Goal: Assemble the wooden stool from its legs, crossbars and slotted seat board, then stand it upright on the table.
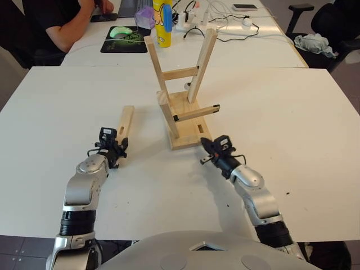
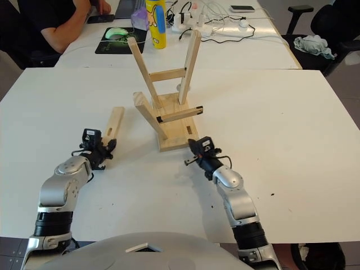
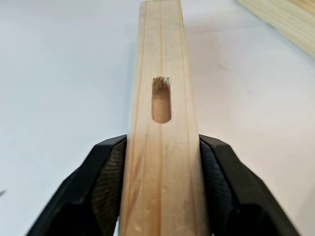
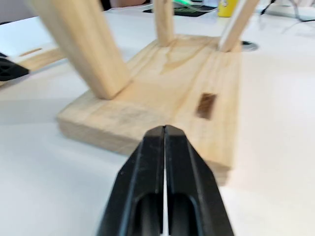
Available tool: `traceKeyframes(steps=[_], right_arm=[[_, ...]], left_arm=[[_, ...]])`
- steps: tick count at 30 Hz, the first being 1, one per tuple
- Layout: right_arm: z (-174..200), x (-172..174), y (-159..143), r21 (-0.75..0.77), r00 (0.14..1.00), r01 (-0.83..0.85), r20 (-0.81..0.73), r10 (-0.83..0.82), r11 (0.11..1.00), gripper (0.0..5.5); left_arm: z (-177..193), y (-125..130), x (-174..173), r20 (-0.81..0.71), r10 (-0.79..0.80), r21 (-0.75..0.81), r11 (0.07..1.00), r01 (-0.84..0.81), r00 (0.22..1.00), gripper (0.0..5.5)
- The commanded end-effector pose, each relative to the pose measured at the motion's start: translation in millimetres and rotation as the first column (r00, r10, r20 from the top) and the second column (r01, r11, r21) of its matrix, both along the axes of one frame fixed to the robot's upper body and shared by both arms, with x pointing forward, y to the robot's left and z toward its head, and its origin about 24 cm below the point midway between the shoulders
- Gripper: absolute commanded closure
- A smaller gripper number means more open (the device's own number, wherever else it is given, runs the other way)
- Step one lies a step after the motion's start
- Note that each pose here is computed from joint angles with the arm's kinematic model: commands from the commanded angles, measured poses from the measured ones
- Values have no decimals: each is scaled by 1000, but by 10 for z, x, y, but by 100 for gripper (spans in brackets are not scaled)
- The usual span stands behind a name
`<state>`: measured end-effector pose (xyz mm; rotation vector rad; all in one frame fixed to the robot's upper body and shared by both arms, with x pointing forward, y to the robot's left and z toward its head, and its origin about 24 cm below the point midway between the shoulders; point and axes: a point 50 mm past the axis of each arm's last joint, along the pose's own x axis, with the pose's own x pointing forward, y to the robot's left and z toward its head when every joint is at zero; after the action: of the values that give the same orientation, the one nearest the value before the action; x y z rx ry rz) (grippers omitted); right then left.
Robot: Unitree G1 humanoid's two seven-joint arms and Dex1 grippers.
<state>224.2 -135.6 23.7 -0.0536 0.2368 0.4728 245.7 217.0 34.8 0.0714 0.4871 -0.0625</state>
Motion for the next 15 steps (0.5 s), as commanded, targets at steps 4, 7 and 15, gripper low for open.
traceKeyframes(steps=[4, 7, 15], right_arm=[[-77, 134, -305, -90, 995, 94, -20, -96, 992, 550], [-225, 139, -264, -123, 993, 58, -96, -70, 991, 550], [-324, -6, -27, -94, 984, -133, -129, 121, 987, 550]], left_arm=[[793, 215, 407, 458, 73, 26, 995, -95, 886, 344], [1075, 220, 493, 581, 56, 33, 995, -92, 812, 344], [1505, 124, 594, 699, -2, 11, 1000, -8, 716, 344]])
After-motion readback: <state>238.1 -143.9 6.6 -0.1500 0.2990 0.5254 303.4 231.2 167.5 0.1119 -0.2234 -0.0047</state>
